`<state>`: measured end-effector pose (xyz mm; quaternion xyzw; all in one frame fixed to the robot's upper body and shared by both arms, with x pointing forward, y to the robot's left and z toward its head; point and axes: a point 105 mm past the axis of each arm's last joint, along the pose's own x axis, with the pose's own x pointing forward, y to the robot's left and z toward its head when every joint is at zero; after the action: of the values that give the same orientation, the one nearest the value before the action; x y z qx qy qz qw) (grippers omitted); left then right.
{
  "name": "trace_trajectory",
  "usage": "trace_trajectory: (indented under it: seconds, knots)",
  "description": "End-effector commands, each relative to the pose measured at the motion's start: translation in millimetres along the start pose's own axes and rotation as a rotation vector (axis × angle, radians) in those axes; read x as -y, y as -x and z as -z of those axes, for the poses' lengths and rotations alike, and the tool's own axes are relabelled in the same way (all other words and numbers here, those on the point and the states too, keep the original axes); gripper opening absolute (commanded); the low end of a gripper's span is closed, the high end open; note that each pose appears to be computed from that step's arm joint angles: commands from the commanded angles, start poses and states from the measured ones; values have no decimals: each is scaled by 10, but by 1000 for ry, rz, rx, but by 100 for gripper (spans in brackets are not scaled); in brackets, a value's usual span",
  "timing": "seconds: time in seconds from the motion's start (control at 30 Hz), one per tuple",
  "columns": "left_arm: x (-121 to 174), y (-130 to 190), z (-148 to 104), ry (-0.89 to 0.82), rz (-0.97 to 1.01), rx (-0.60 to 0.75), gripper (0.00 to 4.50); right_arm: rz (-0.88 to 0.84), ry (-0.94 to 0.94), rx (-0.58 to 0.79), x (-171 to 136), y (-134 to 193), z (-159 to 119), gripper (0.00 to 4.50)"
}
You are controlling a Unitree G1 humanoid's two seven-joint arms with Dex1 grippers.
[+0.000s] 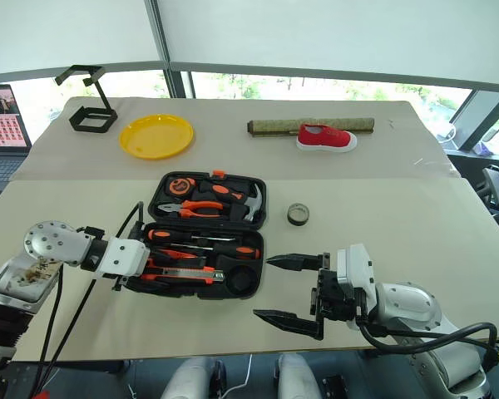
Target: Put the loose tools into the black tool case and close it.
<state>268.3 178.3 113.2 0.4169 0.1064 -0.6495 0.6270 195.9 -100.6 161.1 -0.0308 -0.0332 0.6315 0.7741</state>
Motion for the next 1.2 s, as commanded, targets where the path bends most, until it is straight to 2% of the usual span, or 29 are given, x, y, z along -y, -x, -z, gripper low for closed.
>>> trace_trajectory:
  seconds: [0.03, 0.3, 0.37, 0.4, 0.43, 0.57, 0.7, 0.8, 0.97, 1.0, 1.2]
  knots:
    - [133, -47, 68, 10, 91, -24, 176, -14, 39, 15, -14, -25, -70, 450]
    - [196, 12, 73, 93, 138, -16, 176, -17, 46, 14, 33, -50, -42, 450]
    - [192, 16, 44, 113, 128, 4, 276, -18, 46, 14, 43, -55, -32, 450]
    - [160, 27, 18, 100, 112, 22, 291, -17, 47, 15, 54, -60, -27, 450]
    - [121, 45, -8, 87, 93, 39, 332, -17, 48, 15, 66, -66, -22, 450]
    - [-2, 179, -136, 70, 60, 115, 447, -23, 47, 19, 84, -79, -8, 450]
    - [-128, 294, -294, 29, 5, 198, 447, -27, 45, 19, 95, -80, 11, 450]
    - [-187, 347, -378, 63, -33, 253, 447, -22, 43, 20, 112, -74, 33, 450]
    - [-32, 282, -311, 117, -12, 282, 309, -4, 47, 26, 144, -71, 63, 450]
    - [-12, 248, -294, 130, -27, 302, 259, 1, 49, 28, 152, -73, 69, 450]
    - [2, 61, -104, 156, -133, 304, 45, 4, 56, 36, 164, -98, 81, 450]
